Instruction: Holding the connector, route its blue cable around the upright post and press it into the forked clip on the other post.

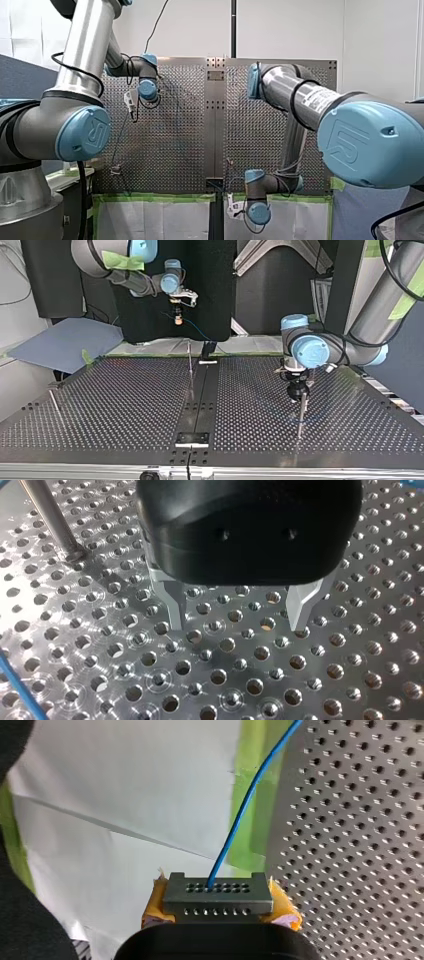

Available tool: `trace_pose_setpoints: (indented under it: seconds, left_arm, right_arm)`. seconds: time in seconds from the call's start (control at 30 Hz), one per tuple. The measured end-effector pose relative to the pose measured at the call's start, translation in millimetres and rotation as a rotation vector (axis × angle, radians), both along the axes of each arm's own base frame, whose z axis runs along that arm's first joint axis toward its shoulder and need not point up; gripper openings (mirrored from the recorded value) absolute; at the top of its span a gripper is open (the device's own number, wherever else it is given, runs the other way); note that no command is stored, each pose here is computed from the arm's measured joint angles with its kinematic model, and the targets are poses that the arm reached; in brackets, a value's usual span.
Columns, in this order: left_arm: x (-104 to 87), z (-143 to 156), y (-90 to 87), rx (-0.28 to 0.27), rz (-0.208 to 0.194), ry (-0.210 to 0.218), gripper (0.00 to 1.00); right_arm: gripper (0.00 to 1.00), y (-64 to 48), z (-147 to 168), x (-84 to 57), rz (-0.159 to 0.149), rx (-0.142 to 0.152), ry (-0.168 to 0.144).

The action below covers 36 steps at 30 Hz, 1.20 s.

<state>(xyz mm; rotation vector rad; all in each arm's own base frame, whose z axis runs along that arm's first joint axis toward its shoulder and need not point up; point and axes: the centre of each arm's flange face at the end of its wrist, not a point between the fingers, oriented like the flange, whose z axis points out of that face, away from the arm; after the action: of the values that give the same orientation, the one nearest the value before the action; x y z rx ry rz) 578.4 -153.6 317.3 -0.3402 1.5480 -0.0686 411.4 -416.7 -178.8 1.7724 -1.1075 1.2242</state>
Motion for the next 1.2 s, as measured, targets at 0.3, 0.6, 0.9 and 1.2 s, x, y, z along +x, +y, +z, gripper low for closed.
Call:
trace_pose_setpoints:
  seconds: [0.3,0.6,0.9,1.2]
  left_arm:
    - [-0.1,0,0.5,0.0,0.006,0.0,1.0]
    - [-0.9,-1,0.7,-0.001,0.007,0.008,1.0]
    - [-1.6,-1,0.3,0.0,0.007,0.013,1.0]
    - [-4.9,-3,-6.1,0.002,-0.005,0.027,1.0]
  right_arm:
    - [0.0,-2.5,37,-11.1,-0.025,-0.055,-0.041]
    - [0.0,2.6,64,-11.8,0.022,-0.092,-0.061]
    - [0.0,20.7,62,-21.5,0.089,-0.099,-0.069]
    - [0.0,17.4,87,-26.4,0.109,-0.136,-0.098]
